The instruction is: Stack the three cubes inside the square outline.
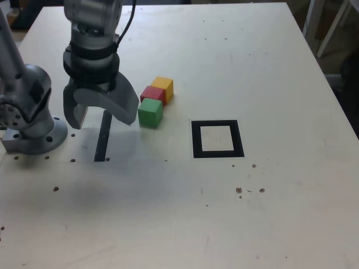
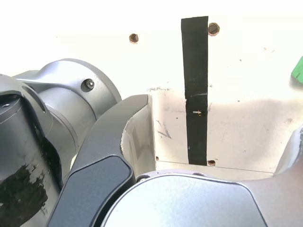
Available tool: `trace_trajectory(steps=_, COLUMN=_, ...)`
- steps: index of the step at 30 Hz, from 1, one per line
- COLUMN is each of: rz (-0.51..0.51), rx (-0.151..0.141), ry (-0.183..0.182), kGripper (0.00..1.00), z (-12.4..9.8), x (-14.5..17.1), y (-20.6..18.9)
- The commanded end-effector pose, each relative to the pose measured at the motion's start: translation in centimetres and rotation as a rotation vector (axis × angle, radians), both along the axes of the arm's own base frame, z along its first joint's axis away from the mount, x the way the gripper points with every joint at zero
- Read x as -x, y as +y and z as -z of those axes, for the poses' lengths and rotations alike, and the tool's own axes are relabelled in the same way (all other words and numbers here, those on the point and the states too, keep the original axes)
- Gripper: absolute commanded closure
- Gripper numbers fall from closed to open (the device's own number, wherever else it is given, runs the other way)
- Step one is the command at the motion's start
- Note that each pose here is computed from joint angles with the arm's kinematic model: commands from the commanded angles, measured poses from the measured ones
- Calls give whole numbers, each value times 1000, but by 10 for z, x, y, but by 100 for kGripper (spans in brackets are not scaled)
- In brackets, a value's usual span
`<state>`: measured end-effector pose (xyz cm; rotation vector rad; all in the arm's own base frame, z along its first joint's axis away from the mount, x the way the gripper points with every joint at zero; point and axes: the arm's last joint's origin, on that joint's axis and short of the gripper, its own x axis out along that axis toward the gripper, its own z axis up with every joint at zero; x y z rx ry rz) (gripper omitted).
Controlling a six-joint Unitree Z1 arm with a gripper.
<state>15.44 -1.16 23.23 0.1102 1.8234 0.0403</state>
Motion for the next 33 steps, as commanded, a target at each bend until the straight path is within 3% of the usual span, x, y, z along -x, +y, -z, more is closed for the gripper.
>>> trace_trajectory(steps=1, rz=12, rx=-1, ry=-2, kGripper=1, z=-5, x=-1, y=0)
trace_trajectory(steps=5, rz=43, rx=-5, ry=-21, kGripper=2, z=-15, x=-4, y=0)
trace_trajectory(steps=15, rz=113, rx=-59, ry=-91, kGripper=2, z=-38, x=-23, y=8)
trace_trajectory(steps=27, rz=105, rx=-156, ry=-50, kGripper=3, z=-20, x=-48, y=37)
trace_trajectory(steps=33, rz=110, rx=-165, ry=-22, kGripper=3, z=4, x=-67, y=49)
